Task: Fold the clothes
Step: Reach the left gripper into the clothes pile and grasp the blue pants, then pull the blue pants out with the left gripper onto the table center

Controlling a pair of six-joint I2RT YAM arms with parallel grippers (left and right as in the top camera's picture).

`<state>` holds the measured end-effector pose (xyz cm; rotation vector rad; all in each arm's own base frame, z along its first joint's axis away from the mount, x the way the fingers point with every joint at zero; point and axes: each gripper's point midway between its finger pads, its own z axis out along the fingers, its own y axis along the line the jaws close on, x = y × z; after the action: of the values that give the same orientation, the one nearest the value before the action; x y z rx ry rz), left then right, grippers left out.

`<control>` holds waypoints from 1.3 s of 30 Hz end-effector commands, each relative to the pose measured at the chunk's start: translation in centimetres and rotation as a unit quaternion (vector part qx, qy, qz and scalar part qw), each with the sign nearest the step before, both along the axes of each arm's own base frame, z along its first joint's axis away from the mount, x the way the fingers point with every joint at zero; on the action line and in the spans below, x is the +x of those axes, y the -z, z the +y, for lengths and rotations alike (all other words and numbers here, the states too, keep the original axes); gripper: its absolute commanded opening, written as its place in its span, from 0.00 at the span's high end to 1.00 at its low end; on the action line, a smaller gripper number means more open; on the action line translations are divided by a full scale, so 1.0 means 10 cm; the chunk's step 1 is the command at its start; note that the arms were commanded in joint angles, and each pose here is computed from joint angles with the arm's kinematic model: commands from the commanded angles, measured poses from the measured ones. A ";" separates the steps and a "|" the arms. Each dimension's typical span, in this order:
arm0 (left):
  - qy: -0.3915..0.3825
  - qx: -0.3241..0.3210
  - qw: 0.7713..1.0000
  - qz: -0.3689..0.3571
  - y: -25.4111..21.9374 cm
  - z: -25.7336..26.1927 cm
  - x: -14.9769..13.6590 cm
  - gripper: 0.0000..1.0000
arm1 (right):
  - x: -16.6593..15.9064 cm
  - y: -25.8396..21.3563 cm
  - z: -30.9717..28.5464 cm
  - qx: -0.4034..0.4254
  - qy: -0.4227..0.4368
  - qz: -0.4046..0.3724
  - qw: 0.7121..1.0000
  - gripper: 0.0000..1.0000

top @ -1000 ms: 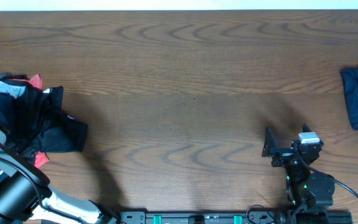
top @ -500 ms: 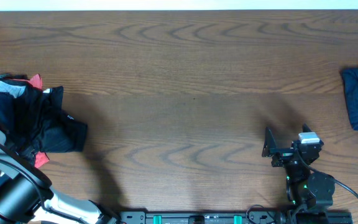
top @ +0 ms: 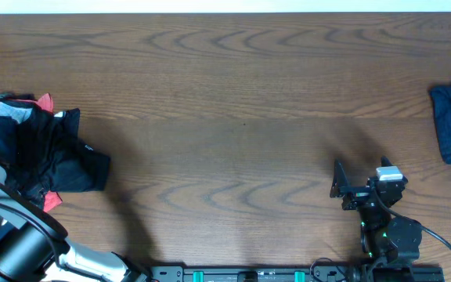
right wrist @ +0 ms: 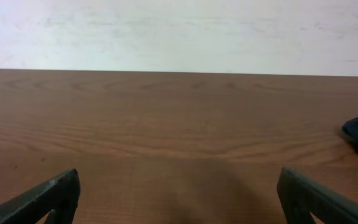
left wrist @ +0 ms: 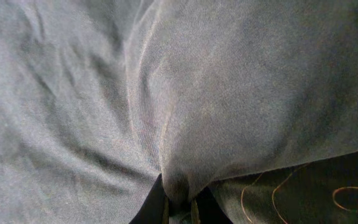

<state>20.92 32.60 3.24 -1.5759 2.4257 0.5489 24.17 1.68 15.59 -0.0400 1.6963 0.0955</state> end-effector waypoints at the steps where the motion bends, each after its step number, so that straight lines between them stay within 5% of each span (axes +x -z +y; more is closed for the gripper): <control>1: -0.010 0.047 0.998 -0.038 -0.41 0.12 0.07 0.94 | 0.00 0.01 -0.01 -0.007 0.000 -0.001 1.000 0.01; 6: -0.054 0.102 0.986 -0.122 -0.99 0.11 0.14 0.94 | 0.00 0.01 -0.01 -0.007 0.000 -0.001 1.000 0.01; 12: -0.001 0.128 0.958 -0.256 -1.74 -0.26 0.57 0.94 | 0.00 0.01 -0.01 -0.007 0.000 -0.001 1.000 0.01; 19: 0.174 0.073 0.917 -0.350 -2.18 -1.49 1.35 0.94 | 0.00 0.01 -0.01 -0.007 0.000 -0.001 1.000 0.01; 27: 0.386 -0.021 0.857 -0.342 -2.03 -3.28 1.85 0.94 | 0.00 0.01 -0.01 -0.007 0.000 -0.001 1.000 0.01; 31: 0.462 -0.057 0.827 -0.313 -1.80 -4.01 1.86 0.94 | 0.00 0.01 -0.01 -0.007 0.000 -0.001 1.000 0.01; 39: 0.536 -0.118 0.804 -0.228 -1.15 -4.75 1.75 0.94 | 0.00 0.01 -0.01 -0.007 0.000 -0.001 1.000 0.01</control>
<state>38.40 -13.24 15.61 -0.1546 2.4695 -0.3019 24.17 1.68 15.59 -0.0400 1.6963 0.0955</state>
